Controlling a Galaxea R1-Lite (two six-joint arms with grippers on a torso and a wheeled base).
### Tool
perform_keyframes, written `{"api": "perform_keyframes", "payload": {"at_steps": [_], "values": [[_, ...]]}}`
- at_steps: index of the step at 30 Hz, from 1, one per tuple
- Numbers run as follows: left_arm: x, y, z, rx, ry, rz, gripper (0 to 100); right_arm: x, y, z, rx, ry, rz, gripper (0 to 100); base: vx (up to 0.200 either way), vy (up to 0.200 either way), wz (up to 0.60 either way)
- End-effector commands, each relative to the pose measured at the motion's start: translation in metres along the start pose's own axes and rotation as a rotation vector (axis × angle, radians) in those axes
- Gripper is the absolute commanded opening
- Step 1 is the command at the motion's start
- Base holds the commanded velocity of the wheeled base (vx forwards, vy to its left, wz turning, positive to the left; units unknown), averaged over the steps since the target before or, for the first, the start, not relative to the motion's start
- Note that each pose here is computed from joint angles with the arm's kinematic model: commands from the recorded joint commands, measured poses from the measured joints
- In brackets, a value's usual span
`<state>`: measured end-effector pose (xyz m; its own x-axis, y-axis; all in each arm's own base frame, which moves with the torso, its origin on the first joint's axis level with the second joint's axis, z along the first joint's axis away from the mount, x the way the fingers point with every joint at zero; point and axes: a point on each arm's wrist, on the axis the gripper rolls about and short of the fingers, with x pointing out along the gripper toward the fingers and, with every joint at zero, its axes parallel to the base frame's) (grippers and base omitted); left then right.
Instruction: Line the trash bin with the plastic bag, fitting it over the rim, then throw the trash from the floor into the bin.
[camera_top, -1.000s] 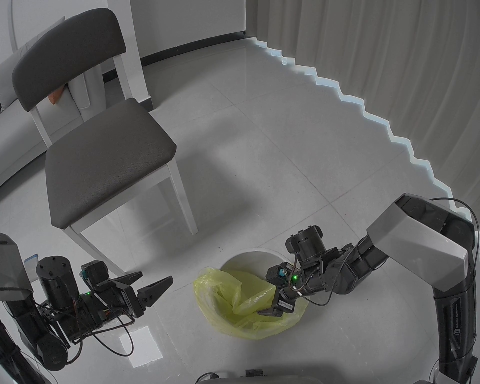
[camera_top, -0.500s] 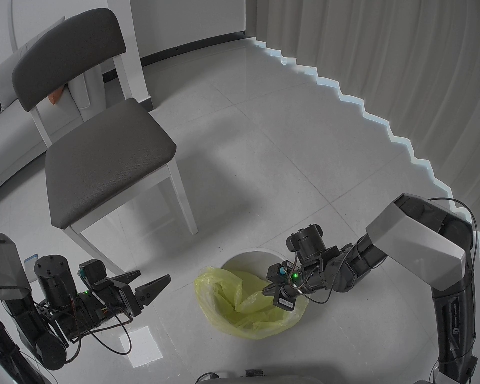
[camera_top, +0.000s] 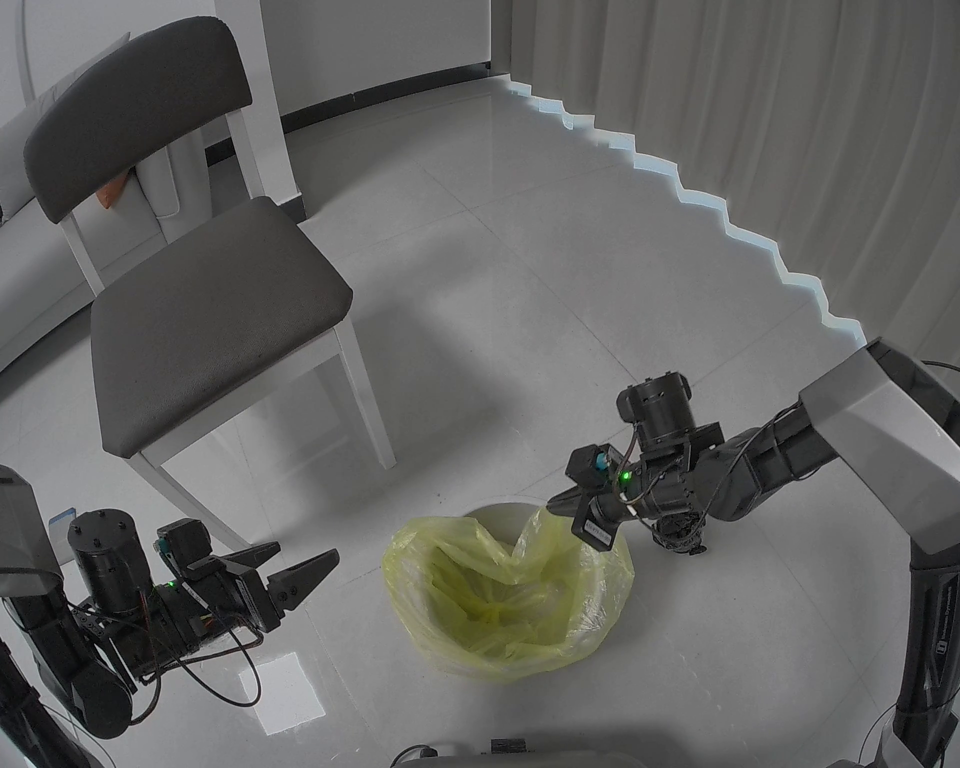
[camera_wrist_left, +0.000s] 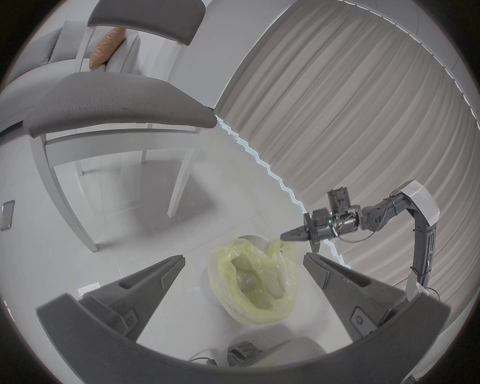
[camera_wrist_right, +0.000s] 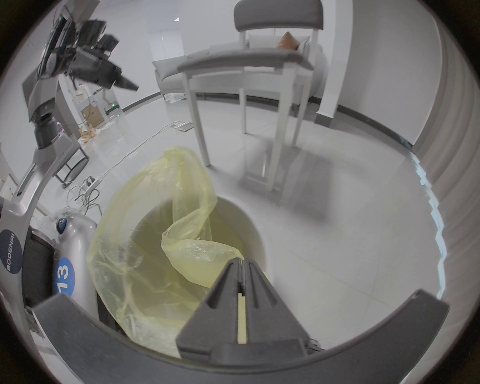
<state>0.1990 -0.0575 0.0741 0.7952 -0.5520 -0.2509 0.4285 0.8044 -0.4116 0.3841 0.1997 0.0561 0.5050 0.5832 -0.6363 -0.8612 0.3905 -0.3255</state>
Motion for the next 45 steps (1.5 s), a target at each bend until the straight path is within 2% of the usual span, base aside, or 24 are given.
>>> {"api": "perform_keyframes", "payload": {"at_steps": [1, 7, 15, 24, 28, 35, 36, 45], "values": [[-0.003, 0.001, -0.001, -0.003, -0.002, 0.005, 100, -0.020, -0.020, 0.015, -0.008, -0.050, -0.070, 0, 0.000, 0.000, 0.00], [-0.005, 0.001, 0.001, 0.000, -0.013, 0.007, 100, -0.041, -0.049, 0.024, 0.007, -0.081, -0.147, 0, 0.000, 0.000, 0.00], [-0.007, 0.006, 0.002, -0.010, -0.025, 0.036, 100, -0.049, -0.068, 0.026, 0.018, -0.102, -0.197, 0, 0.000, 0.000, 0.00], [-0.005, 0.008, 0.001, -0.027, -0.015, 0.041, 100, 0.009, -0.062, 0.006, 0.046, -0.066, -0.137, 0, 0.000, 0.000, 0.00], [-0.004, 0.009, -0.001, -0.031, -0.005, 0.048, 100, 0.039, -0.062, -0.011, 0.057, -0.041, -0.116, 0, 0.000, 0.000, 0.00], [-0.003, 0.012, -0.003, -0.047, 0.004, 0.056, 100, 0.042, -0.066, -0.032, 0.087, -0.005, -0.115, 0, 0.000, 0.000, 0.00], [-0.003, 0.012, -0.003, -0.048, 0.004, 0.058, 100, 0.039, -0.066, -0.034, 0.091, 0.000, -0.114, 100, 0.000, 0.000, 0.00], [-0.003, 0.011, -0.003, -0.044, 0.005, 0.048, 100, -0.028, -0.064, -0.014, 0.098, -0.013, -0.148, 100, 0.000, 0.000, 0.00]]}}
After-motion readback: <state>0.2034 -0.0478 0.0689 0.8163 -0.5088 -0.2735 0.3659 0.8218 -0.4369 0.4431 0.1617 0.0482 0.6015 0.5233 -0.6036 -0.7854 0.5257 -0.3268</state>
